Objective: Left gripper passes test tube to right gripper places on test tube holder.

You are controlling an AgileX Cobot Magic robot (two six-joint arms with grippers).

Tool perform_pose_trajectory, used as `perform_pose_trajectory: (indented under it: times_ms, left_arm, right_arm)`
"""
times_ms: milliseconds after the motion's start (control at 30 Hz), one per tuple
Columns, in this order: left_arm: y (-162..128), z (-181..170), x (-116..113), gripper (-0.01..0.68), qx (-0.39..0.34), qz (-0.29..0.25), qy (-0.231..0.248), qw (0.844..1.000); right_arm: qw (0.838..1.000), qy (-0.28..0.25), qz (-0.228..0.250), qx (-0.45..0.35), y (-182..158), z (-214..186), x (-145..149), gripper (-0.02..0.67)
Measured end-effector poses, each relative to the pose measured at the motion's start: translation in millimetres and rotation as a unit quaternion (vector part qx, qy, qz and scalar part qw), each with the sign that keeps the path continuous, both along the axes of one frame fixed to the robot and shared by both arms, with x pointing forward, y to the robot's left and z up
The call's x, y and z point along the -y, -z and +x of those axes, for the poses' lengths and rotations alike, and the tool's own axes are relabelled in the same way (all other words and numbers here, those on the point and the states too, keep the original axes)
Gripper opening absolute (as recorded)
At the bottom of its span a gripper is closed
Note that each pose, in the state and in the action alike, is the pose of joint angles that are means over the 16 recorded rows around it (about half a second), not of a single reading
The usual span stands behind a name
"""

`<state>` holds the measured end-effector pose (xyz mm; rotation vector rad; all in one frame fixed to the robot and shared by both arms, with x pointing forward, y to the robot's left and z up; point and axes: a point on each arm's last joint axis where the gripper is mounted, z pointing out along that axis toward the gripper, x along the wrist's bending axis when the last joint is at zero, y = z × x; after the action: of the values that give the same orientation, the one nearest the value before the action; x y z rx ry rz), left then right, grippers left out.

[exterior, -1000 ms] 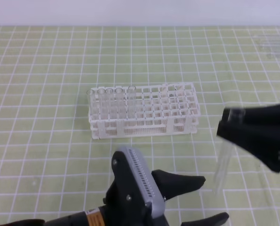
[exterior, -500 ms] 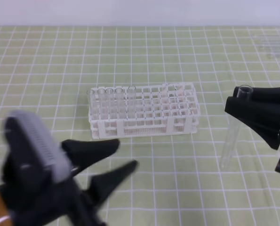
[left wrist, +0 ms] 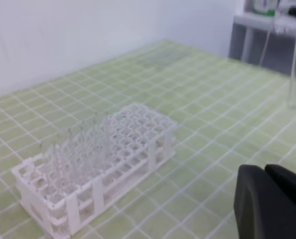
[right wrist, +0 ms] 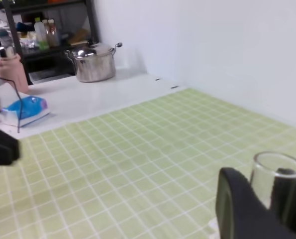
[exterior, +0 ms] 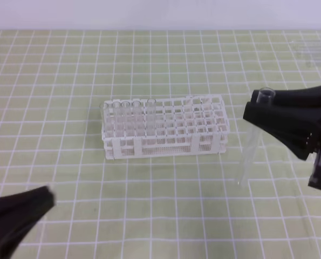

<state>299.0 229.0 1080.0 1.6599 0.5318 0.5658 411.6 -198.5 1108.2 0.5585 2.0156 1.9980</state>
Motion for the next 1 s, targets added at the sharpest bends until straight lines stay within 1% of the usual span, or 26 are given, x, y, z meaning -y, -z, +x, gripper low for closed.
perform_pose_trajectory:
  times_ms: [200,300,400,600,1000]
  left_arm:
    - [12,-15,-27,-0.002,-0.001,-0.053,-0.020,0.998]
    - [17,-20,-37,-0.002,0.003,-0.078,-0.024,0.997]
    - [22,-24,-43,-0.002,0.004,-0.093,-0.028,0.995]
    - [28,-26,-48,-0.002,0.003,-0.099,-0.034,0.995]
    - [31,-26,-50,-0.002,-0.004,-0.091,-0.040,0.995]
  right_arm:
    - [1.000,0.006,-0.006,0.020,-6,5,0,0.104]
    - [0.999,0.013,-0.011,0.027,-7,7,0,0.104]
    - [0.999,0.021,-0.016,0.028,-6,11,1,0.104]
    - [0.999,0.035,-0.027,0.024,-2,18,1,0.104]
    - [0.997,0.053,-0.048,0.033,4,25,2,0.104]
